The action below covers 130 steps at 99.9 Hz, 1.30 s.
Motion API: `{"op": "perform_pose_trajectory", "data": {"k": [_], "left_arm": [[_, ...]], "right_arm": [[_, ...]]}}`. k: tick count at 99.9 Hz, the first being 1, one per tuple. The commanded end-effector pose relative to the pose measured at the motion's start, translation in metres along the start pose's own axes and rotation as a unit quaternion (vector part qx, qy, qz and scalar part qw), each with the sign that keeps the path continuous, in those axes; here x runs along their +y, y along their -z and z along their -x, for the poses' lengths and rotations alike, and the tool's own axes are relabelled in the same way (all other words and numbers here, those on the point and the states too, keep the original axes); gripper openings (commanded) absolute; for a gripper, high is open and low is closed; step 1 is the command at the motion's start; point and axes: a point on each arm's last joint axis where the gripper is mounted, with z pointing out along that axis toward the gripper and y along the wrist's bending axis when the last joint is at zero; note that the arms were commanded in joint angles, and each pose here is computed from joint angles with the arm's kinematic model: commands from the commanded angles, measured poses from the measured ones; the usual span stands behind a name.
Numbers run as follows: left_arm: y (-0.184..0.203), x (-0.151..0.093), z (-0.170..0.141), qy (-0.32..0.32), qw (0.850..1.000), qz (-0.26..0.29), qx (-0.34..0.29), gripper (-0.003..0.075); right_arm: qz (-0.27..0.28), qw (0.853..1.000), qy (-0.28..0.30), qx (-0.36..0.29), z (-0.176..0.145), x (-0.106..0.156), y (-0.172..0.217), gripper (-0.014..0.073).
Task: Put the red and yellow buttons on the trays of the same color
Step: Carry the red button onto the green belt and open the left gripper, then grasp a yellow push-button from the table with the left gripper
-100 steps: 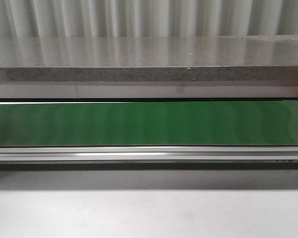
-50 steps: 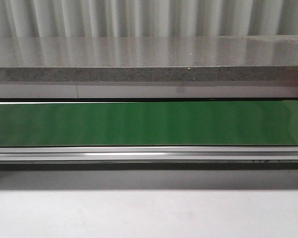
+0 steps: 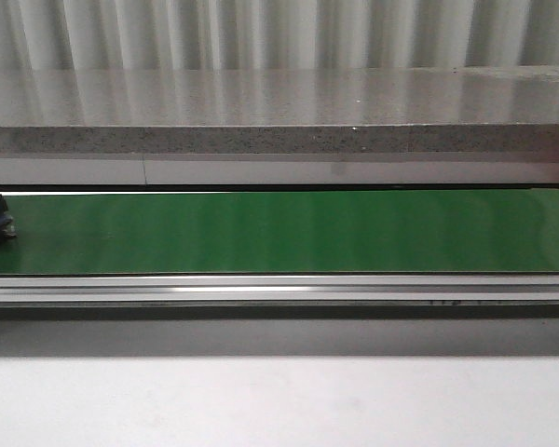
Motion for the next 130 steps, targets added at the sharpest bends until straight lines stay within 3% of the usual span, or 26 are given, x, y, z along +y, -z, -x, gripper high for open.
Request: {"op": "perform_pose_trajectory", "data": {"k": [1, 93, 99, 100, 130], "left_arm": [[0.000, -0.005, 0.012, 0.009, 0.999, -0.020, -0.035, 0.0680], [-0.077, -0.028, 0.035, -0.009, 1.000, -0.013, 0.013, 0.0668], [-0.078, -0.028, 0.034, -0.007, 1.000, -0.013, 0.015, 0.0636], [-0.078, -0.028, 0.034, -0.006, 1.000, -0.012, 0.016, 0.0561], [-0.078, -0.028, 0.033, -0.002, 1.000, -0.010, 0.022, 0.0171]], "right_arm": [[-0.003, 0.999, 0.005, -0.049, 0.008, 0.000, 0.001, -0.0067], [-0.003, 0.999, 0.005, -0.048, 0.008, 0.000, 0.001, -0.0067], [-0.003, 0.999, 0.005, -0.048, 0.008, 0.000, 0.001, -0.0067], [-0.003, 0.999, 0.005, -0.048, 0.008, 0.000, 0.001, -0.0067], [-0.003, 0.999, 0.005, -0.048, 0.008, 0.000, 0.001, -0.0067]]}}
